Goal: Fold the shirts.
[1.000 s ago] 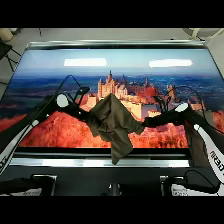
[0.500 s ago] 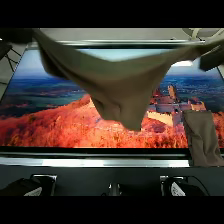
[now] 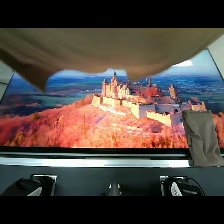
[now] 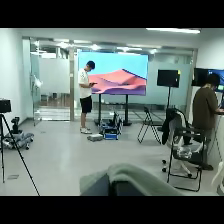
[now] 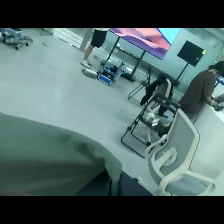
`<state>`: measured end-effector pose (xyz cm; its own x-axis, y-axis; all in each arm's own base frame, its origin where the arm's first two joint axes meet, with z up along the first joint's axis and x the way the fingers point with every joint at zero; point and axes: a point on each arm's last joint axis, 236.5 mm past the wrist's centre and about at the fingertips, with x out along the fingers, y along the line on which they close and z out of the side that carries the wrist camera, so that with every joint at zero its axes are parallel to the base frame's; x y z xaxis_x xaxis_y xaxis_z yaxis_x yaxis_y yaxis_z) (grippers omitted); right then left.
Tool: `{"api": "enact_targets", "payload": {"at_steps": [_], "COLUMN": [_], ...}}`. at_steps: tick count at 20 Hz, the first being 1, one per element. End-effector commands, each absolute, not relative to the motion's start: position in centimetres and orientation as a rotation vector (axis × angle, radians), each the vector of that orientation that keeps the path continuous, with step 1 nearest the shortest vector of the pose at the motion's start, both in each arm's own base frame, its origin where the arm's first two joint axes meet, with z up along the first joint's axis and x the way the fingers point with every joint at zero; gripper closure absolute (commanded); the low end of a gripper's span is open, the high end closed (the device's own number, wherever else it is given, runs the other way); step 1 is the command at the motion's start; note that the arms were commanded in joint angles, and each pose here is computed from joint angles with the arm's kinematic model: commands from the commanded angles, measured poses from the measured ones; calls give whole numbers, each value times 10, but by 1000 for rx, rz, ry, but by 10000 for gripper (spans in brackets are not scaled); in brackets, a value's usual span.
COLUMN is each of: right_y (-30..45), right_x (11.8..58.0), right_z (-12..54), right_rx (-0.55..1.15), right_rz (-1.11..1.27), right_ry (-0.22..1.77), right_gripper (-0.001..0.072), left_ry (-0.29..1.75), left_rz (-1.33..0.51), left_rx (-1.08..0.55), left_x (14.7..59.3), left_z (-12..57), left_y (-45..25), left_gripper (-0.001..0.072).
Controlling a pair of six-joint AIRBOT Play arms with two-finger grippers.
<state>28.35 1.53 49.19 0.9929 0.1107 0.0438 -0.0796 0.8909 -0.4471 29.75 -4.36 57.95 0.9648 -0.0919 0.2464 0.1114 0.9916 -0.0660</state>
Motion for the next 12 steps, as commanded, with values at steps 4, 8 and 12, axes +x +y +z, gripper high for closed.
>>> {"api": "enact_targets", "payload": {"at_steps": [4, 8, 12], "right_y": [3, -20, -28], "right_x": [323, 415, 530], "right_z": [457, 408, 309], "right_rx": [-431, -329, -100], "right_rz": [113, 118, 184], "right_ry": [62, 151, 258], "right_gripper": [692, 692, 692], "left_ry": [-53, 311, 690], "left_rz": [-90, -76, -74], "left_rx": [-14, 54, -1], "left_x": [340, 394, 411], "left_z": [509, 360, 169], "left_y": [-54, -69, -88], "left_gripper": [684, 684, 684]}}
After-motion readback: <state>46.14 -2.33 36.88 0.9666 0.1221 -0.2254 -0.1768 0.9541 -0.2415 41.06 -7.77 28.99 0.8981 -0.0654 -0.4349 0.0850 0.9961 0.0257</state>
